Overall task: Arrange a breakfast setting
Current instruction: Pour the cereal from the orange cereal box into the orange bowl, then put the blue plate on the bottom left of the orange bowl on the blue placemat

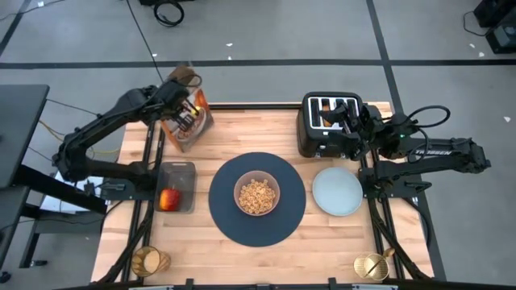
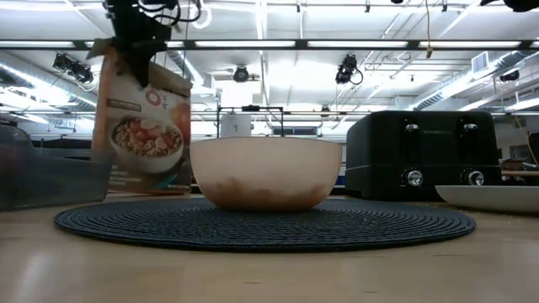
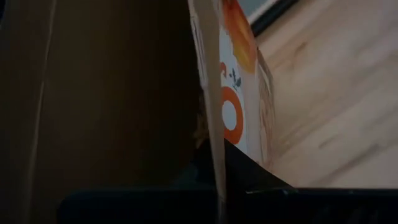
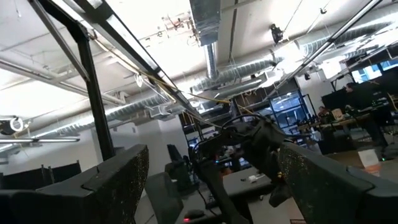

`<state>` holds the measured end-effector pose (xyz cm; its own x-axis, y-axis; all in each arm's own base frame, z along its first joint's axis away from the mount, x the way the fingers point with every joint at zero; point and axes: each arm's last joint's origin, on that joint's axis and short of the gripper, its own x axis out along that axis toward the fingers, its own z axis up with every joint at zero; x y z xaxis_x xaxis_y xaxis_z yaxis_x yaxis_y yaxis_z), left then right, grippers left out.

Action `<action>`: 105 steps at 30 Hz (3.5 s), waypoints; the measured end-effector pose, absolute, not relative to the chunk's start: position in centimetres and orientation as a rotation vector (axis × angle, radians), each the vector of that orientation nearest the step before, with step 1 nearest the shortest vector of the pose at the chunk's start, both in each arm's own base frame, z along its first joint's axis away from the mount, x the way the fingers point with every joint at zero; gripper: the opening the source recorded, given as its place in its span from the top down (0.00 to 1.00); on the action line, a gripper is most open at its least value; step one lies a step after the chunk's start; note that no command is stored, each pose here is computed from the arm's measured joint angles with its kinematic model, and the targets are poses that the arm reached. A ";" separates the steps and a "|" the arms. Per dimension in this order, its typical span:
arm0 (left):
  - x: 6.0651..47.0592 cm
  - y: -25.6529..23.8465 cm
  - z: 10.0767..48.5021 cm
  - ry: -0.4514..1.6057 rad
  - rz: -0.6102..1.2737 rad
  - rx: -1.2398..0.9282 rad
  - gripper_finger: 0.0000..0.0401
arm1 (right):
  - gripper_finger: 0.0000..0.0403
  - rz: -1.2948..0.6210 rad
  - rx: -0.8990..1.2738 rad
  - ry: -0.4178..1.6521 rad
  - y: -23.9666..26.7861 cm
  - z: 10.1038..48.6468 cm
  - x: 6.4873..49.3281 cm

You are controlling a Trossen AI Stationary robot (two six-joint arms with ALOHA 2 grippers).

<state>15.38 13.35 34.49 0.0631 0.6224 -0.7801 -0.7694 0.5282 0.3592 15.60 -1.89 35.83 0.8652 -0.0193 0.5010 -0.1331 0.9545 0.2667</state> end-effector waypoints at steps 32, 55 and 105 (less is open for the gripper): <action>13.3 14.0 39.1 0.900 1.022 -0.192 0.41 | 0.11 -0.036 0.288 -0.479 -2.2 35.3 15.9; 12.9 7.8 50.3 0.249 0.663 -0.216 0.43 | 0.13 -0.197 0.074 0.161 -1.8 36.7 21.2; 18.0 -2.9 51.8 0.105 -0.100 0.017 0.49 | 0.68 -0.688 0.749 1.592 9.7 13.8 24.1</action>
